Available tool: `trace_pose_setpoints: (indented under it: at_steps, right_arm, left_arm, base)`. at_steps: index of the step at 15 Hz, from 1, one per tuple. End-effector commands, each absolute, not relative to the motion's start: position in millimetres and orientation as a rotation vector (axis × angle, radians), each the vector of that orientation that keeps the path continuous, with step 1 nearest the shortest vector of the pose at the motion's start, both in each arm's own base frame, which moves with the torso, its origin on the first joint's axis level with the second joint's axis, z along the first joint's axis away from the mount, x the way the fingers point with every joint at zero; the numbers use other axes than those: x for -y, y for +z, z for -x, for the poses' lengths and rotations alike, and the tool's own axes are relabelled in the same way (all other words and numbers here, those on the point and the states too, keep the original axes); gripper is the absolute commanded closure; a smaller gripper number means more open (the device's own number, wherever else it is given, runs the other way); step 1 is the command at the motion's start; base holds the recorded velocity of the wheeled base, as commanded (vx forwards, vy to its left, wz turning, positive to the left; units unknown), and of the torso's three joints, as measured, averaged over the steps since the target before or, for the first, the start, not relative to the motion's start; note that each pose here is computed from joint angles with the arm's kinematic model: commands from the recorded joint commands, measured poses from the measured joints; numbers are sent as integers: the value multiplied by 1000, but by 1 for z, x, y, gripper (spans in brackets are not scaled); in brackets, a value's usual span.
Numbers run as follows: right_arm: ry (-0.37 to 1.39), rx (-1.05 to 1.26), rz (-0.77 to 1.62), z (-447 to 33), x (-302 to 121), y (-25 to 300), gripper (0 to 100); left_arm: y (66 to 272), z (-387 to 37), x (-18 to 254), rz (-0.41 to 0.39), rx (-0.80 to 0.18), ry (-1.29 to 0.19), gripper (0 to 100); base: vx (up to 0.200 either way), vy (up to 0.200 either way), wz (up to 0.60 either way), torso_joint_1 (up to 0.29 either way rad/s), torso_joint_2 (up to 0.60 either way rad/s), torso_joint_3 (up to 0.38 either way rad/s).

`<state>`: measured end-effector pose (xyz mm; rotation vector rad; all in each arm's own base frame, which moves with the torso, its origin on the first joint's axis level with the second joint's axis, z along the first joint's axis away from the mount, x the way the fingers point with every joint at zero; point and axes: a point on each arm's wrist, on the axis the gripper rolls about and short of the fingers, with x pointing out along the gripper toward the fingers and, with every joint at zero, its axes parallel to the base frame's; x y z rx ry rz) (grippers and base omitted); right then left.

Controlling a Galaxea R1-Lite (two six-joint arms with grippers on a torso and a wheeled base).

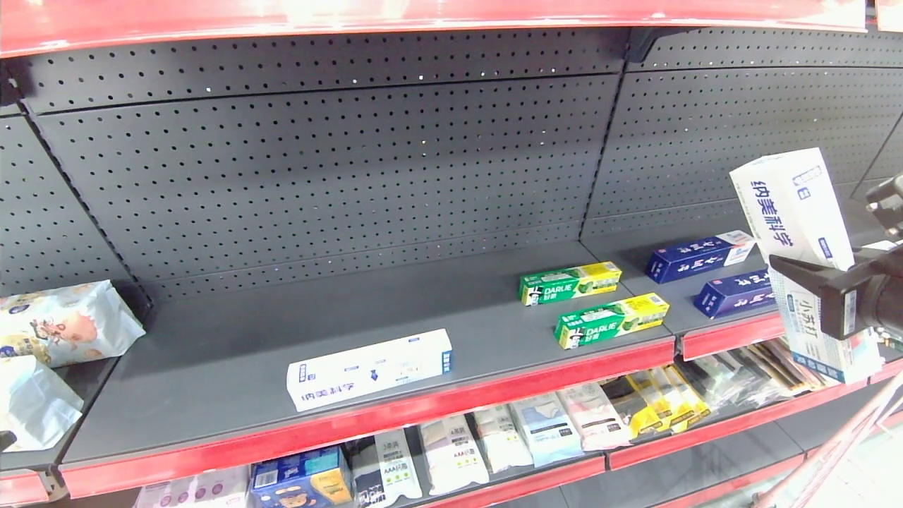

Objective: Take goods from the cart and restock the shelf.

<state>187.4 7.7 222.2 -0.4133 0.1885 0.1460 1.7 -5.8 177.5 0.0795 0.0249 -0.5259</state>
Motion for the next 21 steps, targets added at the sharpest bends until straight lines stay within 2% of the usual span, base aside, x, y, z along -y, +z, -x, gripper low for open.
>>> trace_pose_setpoints:
  at_steps: [1, 13, 17, 21]
  right_arm:
    - [148, -193, 413, -189, -8, 222, 100]
    - [146, -206, 413, -188, -8, 218, 100]
    - [158, -219, 412, -194, -8, 216, 100]
    - [317, -229, 408, -220, -28, 212, 100]
  left_arm:
    - [179, -2, 6, -80, -26, -526, 0]
    - [180, 0, 5, -79, -12, -521, 0]
    - [178, 4, 4, -86, 8, -505, 0]
    - [172, 11, -2, -87, 8, -361, 0]
  base:
    - [0, 0, 0, 0, 0, 0]
    - [0, 0, 600, 4, 2, 4]
    - [0, 0, 0, 0, 0, 0]
    - [0, 0, 0, 0, 0, 0]
